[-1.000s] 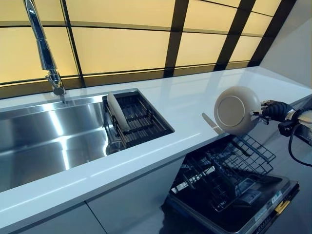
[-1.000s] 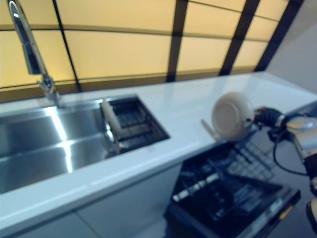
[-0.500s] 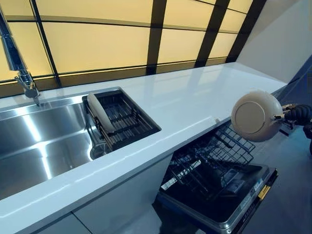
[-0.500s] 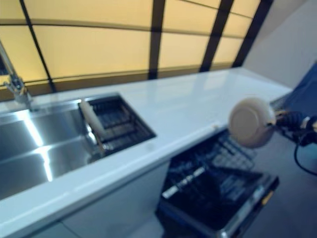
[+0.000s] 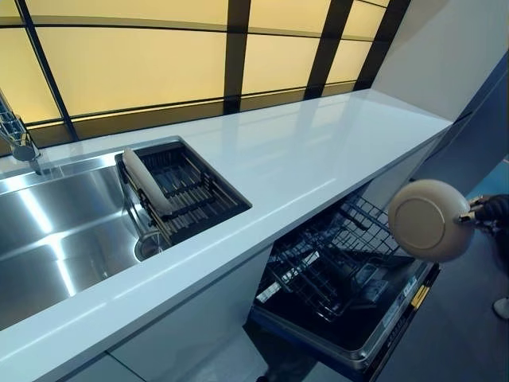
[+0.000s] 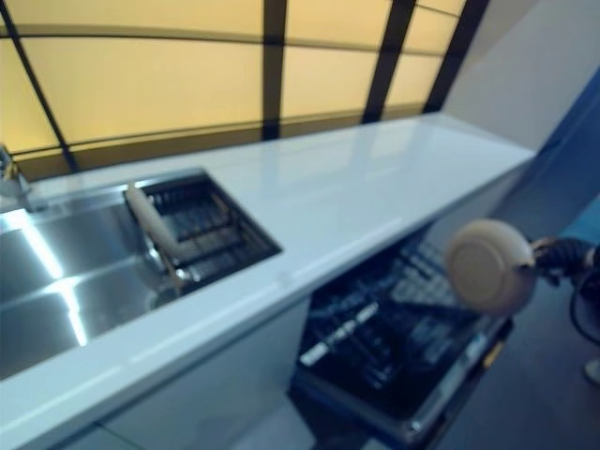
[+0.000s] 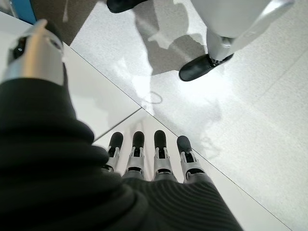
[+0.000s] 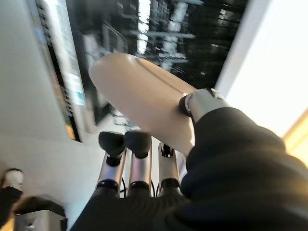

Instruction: Take plates into dishwasher

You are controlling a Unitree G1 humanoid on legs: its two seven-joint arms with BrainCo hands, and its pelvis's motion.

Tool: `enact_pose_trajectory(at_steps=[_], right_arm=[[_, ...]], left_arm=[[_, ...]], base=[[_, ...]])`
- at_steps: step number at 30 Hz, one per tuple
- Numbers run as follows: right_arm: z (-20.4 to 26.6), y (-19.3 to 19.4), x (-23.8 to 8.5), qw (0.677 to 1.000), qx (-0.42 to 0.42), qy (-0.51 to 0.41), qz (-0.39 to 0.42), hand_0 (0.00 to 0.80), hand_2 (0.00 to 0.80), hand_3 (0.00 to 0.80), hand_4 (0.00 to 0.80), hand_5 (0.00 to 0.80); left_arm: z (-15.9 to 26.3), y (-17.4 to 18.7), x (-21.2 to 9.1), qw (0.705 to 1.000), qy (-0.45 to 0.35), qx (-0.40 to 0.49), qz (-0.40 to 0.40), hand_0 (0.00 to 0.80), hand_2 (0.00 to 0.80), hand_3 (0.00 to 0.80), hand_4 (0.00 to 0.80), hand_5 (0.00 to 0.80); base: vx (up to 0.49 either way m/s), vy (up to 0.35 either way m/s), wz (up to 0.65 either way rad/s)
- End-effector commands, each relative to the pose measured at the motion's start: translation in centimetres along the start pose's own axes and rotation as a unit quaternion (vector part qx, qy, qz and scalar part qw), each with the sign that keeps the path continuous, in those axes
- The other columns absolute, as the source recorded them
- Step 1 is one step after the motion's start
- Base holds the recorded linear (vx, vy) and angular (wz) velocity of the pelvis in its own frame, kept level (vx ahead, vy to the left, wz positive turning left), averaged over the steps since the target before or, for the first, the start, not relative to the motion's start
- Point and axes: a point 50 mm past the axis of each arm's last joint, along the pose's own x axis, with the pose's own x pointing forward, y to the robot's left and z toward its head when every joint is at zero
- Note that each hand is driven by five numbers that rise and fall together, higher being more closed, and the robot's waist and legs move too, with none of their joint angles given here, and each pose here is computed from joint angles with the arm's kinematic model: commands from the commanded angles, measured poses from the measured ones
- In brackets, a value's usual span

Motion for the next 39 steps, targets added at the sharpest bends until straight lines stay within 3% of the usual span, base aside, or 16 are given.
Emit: enact_pose_trajectory(at_steps=[1, 27, 39], right_arm=[[2.3, -0.4, -0.3, 0.998, -0.023, -0.05, -0.007, 0.8, 0.8, 0.8, 0.8, 0.8], [2.5, 11.0, 6.0, 0.99, -0.078, -0.068, 0.099, 0.8, 0.8, 0.8, 0.8, 0.8], [2.9, 13.4, 7.5, 0.988, -0.067, -0.064, 0.121, 0.8, 0.8, 0.8, 0.8, 0.8]], left_arm=[[0.5, 1.7, 0.0, 1.0, 0.0, 0.018, 0.024, 0.0, 0.0, 0.0, 0.0, 0.0], [2.9, 0.2, 0.2, 0.999, -0.036, 0.022, 0.003, 0.0, 0.0, 0.0, 0.0, 0.0], [4.0, -0.3, 0.2, 0.998, -0.051, 0.034, -0.006, 0.0, 0.0, 0.0, 0.0, 0.0]], base=[[0.0, 0.0, 0.0], [-0.004, -0.001, 0.01], [-0.01, -0.004, 0.03]])
